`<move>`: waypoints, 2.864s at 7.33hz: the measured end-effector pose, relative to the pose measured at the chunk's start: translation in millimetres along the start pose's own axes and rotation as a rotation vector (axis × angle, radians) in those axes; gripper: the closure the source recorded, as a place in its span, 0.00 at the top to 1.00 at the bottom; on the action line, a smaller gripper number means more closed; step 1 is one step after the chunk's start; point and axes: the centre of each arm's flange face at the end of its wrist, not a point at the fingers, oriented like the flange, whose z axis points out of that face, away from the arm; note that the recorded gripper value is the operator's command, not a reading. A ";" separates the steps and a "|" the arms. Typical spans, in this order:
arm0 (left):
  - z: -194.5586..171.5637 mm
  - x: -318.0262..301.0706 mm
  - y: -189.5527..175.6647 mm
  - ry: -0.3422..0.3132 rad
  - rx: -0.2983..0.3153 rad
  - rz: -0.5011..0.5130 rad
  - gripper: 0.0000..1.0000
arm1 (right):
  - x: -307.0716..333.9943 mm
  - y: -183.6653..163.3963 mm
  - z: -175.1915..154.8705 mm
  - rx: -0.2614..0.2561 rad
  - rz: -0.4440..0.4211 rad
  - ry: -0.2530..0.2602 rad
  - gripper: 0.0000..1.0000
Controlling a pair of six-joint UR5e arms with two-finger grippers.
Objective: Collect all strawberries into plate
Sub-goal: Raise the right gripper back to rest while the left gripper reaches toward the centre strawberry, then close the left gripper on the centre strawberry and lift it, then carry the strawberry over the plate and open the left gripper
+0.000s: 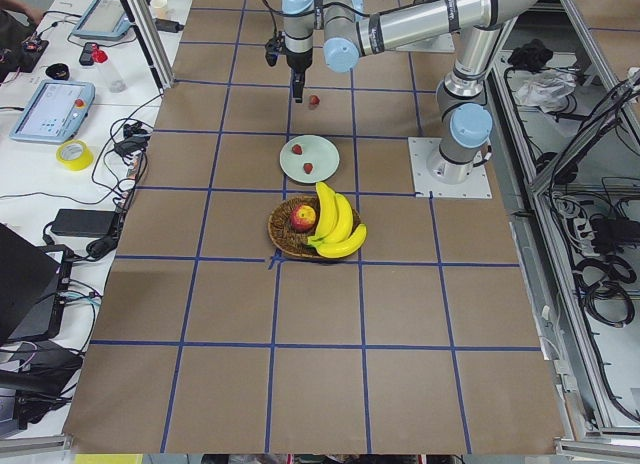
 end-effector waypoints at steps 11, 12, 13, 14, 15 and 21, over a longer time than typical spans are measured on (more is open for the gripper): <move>174.3 114.3 24.3 -0.057 -0.052 -0.172 0.38 | 6.8 13.1 -89.3 0.137 -0.109 0.021 1.00; 175.8 114.7 25.0 -0.056 -0.056 -0.177 0.15 | 6.9 13.4 -90.6 0.140 -0.107 0.022 1.00; 175.5 115.1 24.7 -0.054 -0.055 -0.176 0.00 | 7.1 14.1 -91.4 0.141 -0.107 0.025 1.00; 172.8 115.5 23.7 -0.052 -0.049 -0.174 0.00 | 7.0 15.0 -91.9 0.142 -0.106 0.026 1.00; 165.3 115.0 21.2 -0.047 -0.034 -0.152 0.00 | 7.3 15.4 -92.3 0.143 -0.111 0.026 1.00; 70.2 5.6 -22.9 -0.057 0.003 -0.058 0.00 | 8.2 16.5 -91.5 0.139 -0.167 0.035 1.00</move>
